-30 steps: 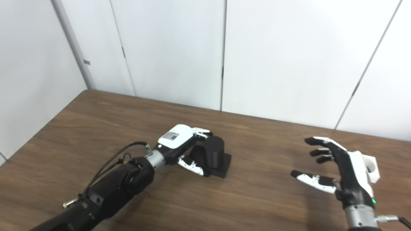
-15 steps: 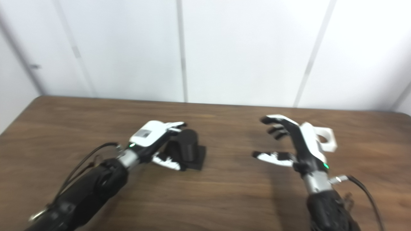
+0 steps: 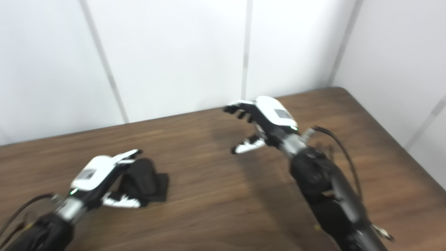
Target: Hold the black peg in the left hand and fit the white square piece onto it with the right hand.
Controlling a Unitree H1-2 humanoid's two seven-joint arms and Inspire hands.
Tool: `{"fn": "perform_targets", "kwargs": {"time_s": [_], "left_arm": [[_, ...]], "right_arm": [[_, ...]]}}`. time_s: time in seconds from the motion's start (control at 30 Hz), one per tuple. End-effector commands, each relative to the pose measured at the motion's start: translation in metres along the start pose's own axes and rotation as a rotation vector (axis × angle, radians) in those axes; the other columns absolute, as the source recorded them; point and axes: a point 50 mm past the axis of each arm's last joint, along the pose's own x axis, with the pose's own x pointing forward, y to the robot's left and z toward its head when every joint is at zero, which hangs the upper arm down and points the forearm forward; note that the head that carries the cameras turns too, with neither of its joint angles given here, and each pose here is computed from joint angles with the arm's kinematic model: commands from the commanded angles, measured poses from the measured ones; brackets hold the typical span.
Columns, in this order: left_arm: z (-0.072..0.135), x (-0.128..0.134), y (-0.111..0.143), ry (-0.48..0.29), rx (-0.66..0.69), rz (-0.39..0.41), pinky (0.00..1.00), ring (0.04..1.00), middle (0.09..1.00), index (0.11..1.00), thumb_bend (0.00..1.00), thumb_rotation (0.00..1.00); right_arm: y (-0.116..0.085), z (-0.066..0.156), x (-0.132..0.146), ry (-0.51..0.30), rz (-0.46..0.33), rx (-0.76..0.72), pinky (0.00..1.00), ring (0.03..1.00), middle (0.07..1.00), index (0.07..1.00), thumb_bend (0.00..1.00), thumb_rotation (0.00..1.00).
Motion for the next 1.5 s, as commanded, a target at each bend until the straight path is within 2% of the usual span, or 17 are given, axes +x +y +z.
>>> {"fn": "perform_targets", "kwargs": {"time_s": [0.0, 0.17, 0.4, 0.57, 0.73, 1.03, 1.47], "left_arm": [[0.008, -0.036, -0.06, -0.037, -0.031, -0.282, 0.67, 0.841, 0.908, 0.492, 0.52, 0.06], [0.002, -0.044, -0.06, -0.042, -0.059, -0.278, 0.65, 0.828, 0.9, 0.492, 0.52, 0.06], [-0.002, -0.052, -0.065, -0.054, -0.045, -0.28, 0.7, 0.839, 0.903, 0.492, 0.52, 0.06], [-0.004, -0.055, -0.066, -0.046, -0.05, -0.285, 0.7, 0.847, 0.907, 0.492, 0.52, 0.06], [-0.004, -0.055, -0.067, -0.043, -0.049, -0.289, 0.71, 0.852, 0.914, 0.492, 0.52, 0.06], [-0.003, -0.056, -0.067, -0.046, -0.051, -0.297, 0.71, 0.845, 0.91, 0.492, 0.52, 0.06], [-0.001, -0.055, -0.065, -0.05, -0.05, -0.292, 0.7, 0.834, 0.903, 0.492, 0.52, 0.06]], "right_arm": [[-0.032, 0.004, 0.016, -0.02, -0.059, -0.077, 0.56, 0.708, 0.781, 0.737, 0.68, 0.17], [-0.05, -0.013, 0.028, -0.028, -0.036, -0.099, 0.59, 0.721, 0.787, 0.739, 0.71, 0.13], [-0.069, -0.029, 0.036, -0.008, 0.039, -0.132, 0.65, 0.783, 0.815, 0.776, 0.75, 0.15], [-0.079, -0.036, 0.044, 0.043, 0.127, -0.184, 0.72, 0.858, 0.875, 0.82, 0.78, 0.19], [-0.085, -0.043, 0.055, 0.12, 0.213, -0.247, 0.83, 0.926, 0.945, 0.852, 0.88, 0.2], [-0.08, -0.052, 0.066, 0.162, 0.261, -0.255, 0.85, 0.931, 0.943, 0.848, 0.94, 0.28], [-0.063, -0.057, 0.089, 0.238, 0.34, -0.292, 0.85, 0.938, 0.952, 0.859, 0.93, 0.24]]}}
